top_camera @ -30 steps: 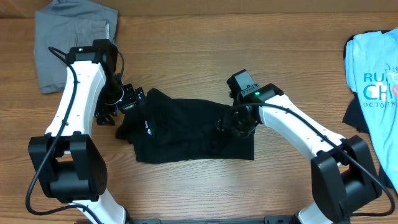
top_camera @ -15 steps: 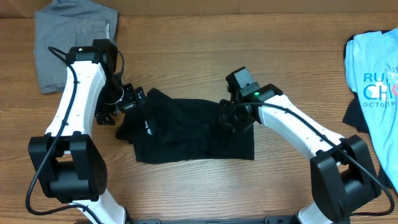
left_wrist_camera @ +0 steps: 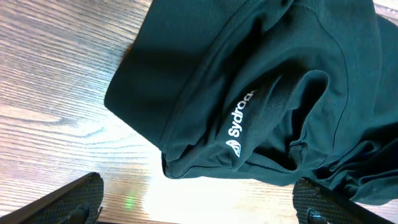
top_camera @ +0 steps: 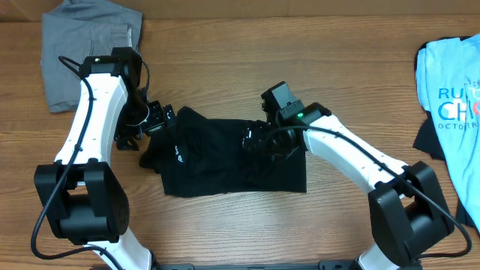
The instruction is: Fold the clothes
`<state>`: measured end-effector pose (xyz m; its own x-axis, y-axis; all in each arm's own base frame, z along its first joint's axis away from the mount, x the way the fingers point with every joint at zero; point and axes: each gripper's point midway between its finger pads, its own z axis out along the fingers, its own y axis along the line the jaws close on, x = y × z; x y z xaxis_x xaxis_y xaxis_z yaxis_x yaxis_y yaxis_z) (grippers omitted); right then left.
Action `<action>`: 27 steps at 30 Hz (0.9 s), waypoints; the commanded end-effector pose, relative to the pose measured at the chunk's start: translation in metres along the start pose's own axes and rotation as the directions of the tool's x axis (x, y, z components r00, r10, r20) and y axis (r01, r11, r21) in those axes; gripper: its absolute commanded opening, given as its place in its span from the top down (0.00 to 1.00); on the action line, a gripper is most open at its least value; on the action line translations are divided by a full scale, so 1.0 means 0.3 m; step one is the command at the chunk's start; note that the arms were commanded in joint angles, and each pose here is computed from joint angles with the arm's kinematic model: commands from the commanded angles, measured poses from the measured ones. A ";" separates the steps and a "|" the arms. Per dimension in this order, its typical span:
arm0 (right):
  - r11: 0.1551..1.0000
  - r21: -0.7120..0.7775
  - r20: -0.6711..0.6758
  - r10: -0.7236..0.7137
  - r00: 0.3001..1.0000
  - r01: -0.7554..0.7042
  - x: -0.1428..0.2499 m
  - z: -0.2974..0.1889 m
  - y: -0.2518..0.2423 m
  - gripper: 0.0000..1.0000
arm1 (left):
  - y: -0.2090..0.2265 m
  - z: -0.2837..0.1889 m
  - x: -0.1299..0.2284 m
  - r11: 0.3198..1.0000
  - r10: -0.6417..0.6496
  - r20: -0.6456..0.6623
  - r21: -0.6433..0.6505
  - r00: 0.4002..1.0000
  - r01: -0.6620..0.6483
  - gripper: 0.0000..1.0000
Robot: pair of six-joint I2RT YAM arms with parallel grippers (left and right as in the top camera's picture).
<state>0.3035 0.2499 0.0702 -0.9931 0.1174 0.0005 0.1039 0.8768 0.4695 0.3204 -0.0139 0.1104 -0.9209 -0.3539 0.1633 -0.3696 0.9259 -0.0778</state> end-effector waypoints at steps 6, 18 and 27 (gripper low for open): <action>0.993 -0.042 0.051 -0.111 0.993 0.113 -0.027 -0.257 0.054 0.00 | -0.011 -0.002 -0.017 0.994 0.111 0.024 -0.001 0.994 -0.111 0.00; 0.965 0.243 -0.034 -0.090 0.995 0.095 0.037 -0.241 -0.179 0.00 | 0.046 0.005 -0.087 0.988 0.148 0.076 -0.047 0.986 -0.144 0.00; 0.970 0.242 0.003 -0.032 0.999 0.031 -0.012 -0.268 -0.230 0.00 | 0.140 0.092 -0.133 0.988 0.152 -0.001 -0.030 0.988 -0.152 0.00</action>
<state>0.2914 0.1595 0.1108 -0.9968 0.0789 -0.0081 0.0742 0.9641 0.2550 0.3366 0.0254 0.0895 -0.9578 -0.2598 0.1233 -0.2697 0.9603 -0.0711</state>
